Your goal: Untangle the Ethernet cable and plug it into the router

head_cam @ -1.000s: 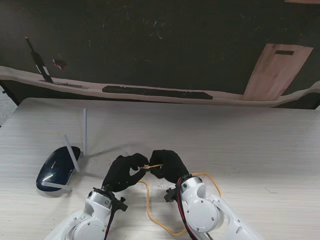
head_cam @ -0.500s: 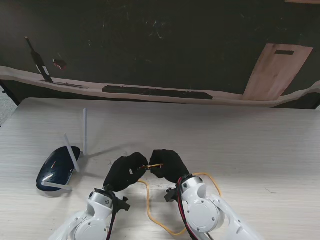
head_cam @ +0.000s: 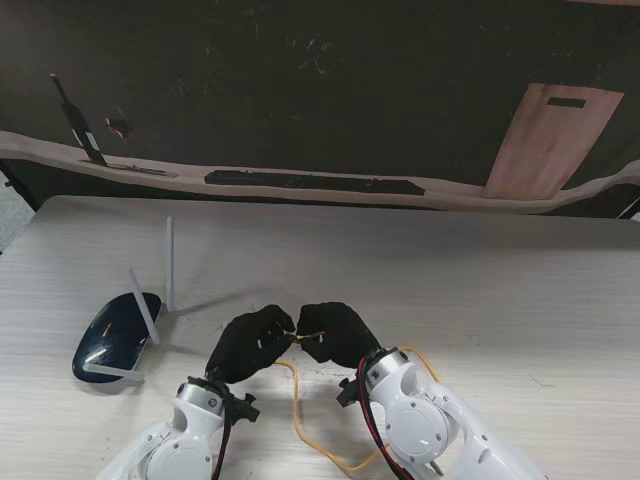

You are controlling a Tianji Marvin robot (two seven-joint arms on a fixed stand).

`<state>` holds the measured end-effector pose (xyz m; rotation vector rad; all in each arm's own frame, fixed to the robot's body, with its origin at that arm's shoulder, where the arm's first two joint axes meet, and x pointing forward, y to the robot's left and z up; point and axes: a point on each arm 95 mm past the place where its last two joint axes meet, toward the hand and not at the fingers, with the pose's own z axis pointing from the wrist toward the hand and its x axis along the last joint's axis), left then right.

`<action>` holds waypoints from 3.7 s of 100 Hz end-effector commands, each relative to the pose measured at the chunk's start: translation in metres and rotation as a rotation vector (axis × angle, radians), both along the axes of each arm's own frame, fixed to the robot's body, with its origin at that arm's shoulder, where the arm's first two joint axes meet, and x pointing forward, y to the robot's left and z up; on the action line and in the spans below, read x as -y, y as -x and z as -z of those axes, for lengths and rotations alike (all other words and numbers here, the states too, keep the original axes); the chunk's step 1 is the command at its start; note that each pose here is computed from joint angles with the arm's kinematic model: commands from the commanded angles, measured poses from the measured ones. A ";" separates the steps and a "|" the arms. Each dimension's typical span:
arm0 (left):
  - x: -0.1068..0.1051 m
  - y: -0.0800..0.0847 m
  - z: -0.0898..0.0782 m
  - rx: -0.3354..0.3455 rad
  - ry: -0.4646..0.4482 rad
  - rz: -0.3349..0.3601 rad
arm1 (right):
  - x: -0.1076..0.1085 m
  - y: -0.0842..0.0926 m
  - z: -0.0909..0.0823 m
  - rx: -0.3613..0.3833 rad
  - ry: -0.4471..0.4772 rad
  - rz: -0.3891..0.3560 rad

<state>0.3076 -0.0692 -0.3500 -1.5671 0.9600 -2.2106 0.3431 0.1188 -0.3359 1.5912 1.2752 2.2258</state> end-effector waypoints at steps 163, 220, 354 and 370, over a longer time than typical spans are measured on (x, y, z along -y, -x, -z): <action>-0.020 0.012 -0.030 0.025 -0.064 0.088 | 0.013 0.011 -0.006 0.029 -0.010 0.096; -0.063 0.039 -0.107 0.030 -0.299 0.200 | 0.020 0.028 -0.004 0.126 0.014 0.068; -0.236 0.035 -0.105 -0.275 -0.524 -0.561 | 0.017 0.028 0.001 0.105 0.016 0.040; -0.246 0.022 -0.099 -0.371 -0.550 -0.559 | 0.018 0.027 0.003 0.099 0.021 0.039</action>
